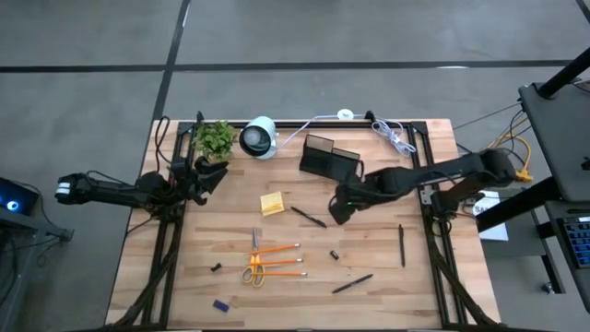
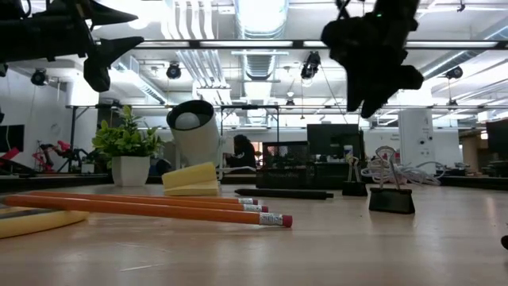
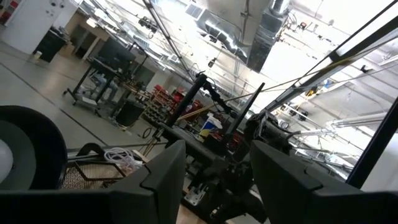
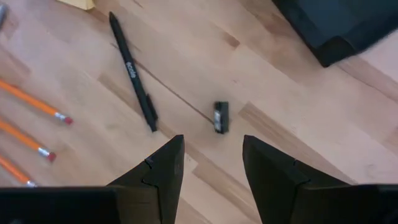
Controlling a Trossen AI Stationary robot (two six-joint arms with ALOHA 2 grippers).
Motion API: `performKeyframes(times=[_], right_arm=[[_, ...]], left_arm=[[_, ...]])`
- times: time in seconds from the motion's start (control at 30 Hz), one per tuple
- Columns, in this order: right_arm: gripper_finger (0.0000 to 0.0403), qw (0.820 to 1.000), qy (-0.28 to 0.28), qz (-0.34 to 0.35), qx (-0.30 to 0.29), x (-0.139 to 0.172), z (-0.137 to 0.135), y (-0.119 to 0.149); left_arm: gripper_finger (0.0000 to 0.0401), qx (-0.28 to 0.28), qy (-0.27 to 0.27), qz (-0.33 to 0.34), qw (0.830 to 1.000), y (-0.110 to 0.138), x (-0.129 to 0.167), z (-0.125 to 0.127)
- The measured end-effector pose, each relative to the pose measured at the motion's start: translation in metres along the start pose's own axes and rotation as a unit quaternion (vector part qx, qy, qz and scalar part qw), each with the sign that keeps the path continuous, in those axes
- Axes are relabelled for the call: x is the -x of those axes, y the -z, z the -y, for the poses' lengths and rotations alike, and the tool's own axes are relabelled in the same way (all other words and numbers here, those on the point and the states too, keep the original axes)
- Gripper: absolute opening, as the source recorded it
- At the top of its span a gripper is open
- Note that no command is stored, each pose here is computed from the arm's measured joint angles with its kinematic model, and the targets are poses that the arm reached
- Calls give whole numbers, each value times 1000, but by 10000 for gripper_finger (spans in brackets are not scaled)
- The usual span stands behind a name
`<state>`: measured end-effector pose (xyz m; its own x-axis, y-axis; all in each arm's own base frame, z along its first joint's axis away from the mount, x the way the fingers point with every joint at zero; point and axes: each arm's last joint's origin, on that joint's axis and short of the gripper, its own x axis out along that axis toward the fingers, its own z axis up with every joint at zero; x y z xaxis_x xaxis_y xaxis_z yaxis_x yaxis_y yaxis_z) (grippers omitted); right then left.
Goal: Pick and place office supplies into organizer
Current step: Put the top right binder clip into the desk organizer
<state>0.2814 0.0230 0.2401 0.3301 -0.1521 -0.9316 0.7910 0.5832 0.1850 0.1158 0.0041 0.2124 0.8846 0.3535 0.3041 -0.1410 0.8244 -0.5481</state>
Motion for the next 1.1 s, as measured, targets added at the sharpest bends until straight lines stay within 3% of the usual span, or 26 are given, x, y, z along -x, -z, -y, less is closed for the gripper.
performKeyframes(times=[0.27, 0.53, 1.1], right_arm=[[147, 1000, 3, -8, 29, -14, -30, -14], [157, 992, 99, -66, 32, -26, -26, -11], [237, 993, 88, -56, 55, -48, -21, -23]], left_arm=[[166, 11, 0, 0, 1000, 0, 0, 0], [167, 11, -1, -2, 1000, 1, 0, 0], [167, 11, -2, -4, 1000, 1, 0, 0]])
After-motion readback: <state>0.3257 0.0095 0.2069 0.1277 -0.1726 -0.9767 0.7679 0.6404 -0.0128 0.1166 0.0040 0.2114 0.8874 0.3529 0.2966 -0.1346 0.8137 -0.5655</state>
